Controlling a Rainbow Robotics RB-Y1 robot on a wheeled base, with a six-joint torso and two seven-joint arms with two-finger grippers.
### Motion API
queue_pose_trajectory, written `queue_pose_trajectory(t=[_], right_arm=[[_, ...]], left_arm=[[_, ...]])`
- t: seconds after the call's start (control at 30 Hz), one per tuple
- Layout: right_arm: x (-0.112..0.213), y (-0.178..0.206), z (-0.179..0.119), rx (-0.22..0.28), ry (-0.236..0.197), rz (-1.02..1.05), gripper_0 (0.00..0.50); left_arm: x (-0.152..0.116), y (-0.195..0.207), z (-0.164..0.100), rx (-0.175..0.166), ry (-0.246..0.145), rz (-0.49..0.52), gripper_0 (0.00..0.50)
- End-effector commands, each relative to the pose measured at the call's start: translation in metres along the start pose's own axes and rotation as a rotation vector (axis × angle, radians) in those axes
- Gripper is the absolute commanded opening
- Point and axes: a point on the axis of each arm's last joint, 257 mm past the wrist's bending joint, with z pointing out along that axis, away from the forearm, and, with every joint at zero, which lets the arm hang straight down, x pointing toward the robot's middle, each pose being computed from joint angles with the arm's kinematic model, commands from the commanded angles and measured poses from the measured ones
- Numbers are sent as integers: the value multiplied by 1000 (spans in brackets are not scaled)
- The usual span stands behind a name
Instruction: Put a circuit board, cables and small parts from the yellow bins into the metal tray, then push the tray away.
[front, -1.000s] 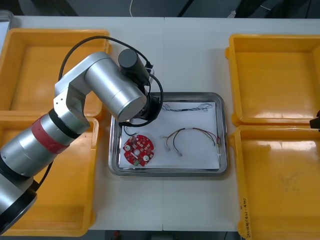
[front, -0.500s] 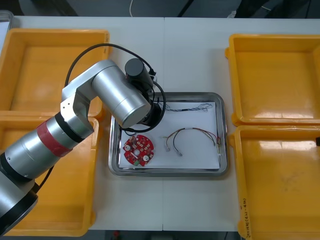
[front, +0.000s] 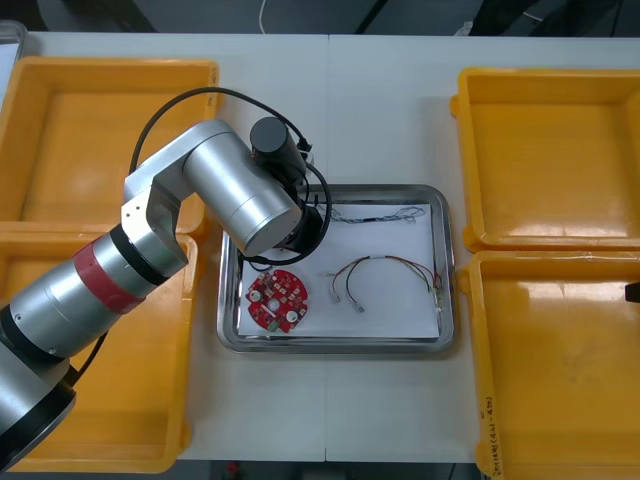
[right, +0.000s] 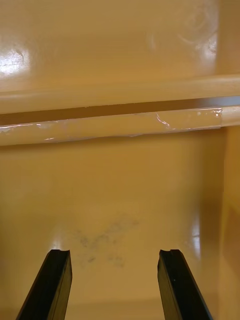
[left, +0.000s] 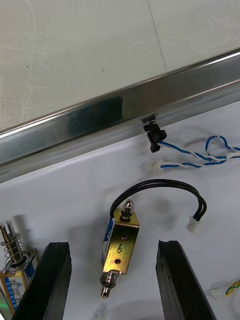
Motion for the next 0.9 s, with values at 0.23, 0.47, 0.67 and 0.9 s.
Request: queue_pose_trajectory(t=[0.23,0.47,0.67,0.9], right_arm=[[9,1,-9,1,-20,49,500],[10,2,-10,-1,-21,45,500],[8,3,-12,2,-32,41,500],[4,4,-17,5,-46,22,500]], left_arm=[[-41,-10,-42,26,-94,-75,500],[-49,17,-88,-7,-106,-116,500],[-47,50,-132,-15,-90,-166,500],[-27,100,-163,-51,-64,-206,500]])
